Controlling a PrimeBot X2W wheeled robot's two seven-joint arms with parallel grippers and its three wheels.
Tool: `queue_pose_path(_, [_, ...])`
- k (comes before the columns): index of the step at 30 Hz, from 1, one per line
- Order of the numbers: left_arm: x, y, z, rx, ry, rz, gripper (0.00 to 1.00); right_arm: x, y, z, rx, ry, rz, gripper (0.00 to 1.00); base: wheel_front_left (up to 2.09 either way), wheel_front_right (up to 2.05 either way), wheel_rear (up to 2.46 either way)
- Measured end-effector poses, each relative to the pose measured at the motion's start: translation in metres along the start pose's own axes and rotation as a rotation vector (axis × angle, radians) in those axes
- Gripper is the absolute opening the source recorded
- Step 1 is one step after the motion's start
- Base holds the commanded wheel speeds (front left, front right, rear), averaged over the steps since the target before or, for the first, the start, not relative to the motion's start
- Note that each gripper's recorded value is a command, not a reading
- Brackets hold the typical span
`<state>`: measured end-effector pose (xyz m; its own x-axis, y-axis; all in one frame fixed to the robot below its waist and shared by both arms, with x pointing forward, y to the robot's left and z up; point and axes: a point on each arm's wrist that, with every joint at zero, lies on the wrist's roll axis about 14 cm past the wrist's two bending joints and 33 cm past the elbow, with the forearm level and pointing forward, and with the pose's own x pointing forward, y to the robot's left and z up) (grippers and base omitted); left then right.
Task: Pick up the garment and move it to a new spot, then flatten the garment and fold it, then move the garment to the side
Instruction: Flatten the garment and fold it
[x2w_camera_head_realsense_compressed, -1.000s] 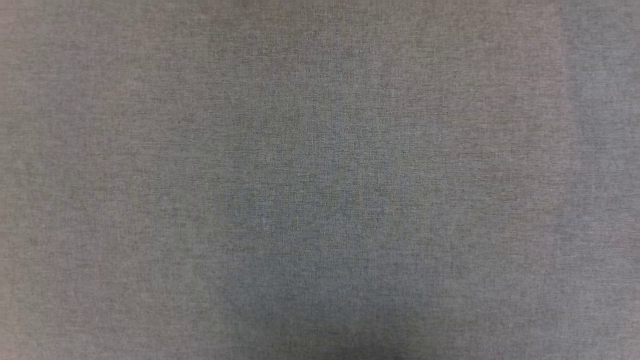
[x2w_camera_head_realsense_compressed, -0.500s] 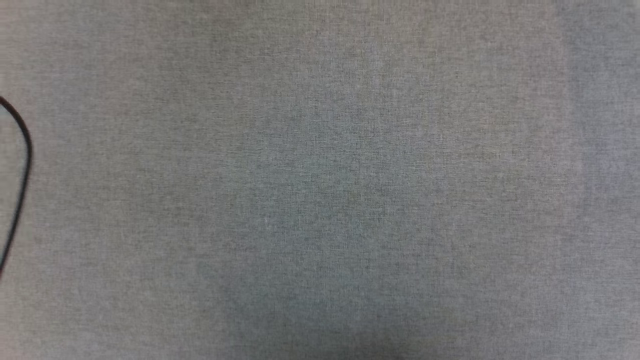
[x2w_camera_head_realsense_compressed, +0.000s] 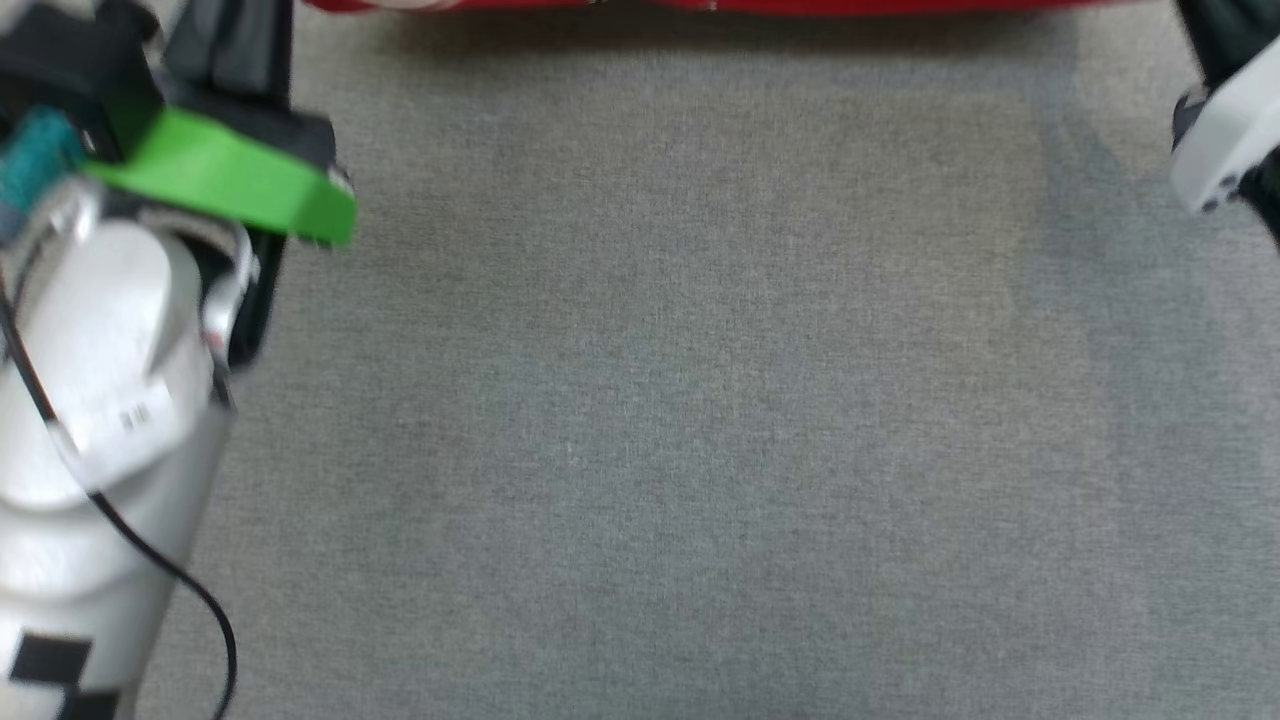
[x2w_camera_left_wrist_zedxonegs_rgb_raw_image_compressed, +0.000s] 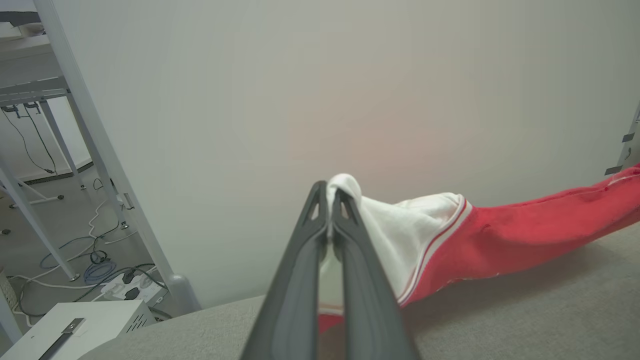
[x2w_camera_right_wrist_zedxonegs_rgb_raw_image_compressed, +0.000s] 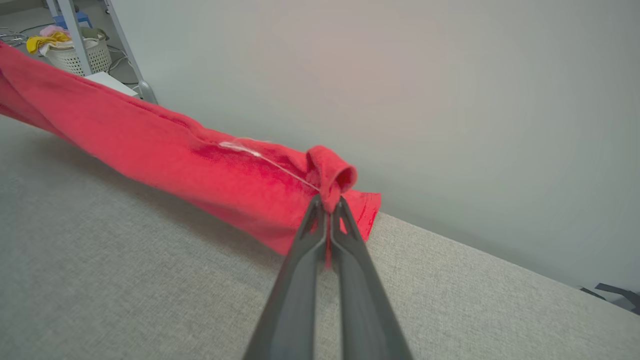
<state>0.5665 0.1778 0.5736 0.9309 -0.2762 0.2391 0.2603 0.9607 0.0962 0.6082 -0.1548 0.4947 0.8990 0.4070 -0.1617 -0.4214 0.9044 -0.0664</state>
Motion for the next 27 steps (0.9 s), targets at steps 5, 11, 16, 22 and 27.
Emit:
queue_pose_path(5, [-0.060, -0.007, -0.015, -0.054, 0.087, 0.050, 0.00, -0.039, 0.020, -0.018, 0.025, 0.047, 0.035, 0.00, 0.00, 0.00, 0.00])
queue_pose_path(11, [-0.132, -0.027, -0.031, -0.136, 0.204, 0.096, 0.00, -0.095, 0.041, -0.053, 0.085, 0.143, 0.047, 0.00, 0.00, 0.00, 0.00])
queue_pose_path(16, [-0.181, -0.047, -0.040, -0.208, 0.294, 0.115, 0.00, -0.141, 0.048, -0.076, 0.126, 0.206, 0.028, 0.00, 0.00, 0.00, 0.00])
queue_pose_path(22, [-0.230, -0.066, -0.050, -0.288, 0.398, 0.137, 0.00, -0.181, 0.065, -0.094, 0.157, 0.266, 0.034, 0.00, 0.00, 0.00, 0.00])
queue_pose_path(27, [-0.269, -0.080, -0.059, -0.345, 0.499, 0.141, 0.00, -0.212, 0.076, -0.105, 0.183, 0.306, 0.030, 0.00, 0.00, 0.00, 0.00])
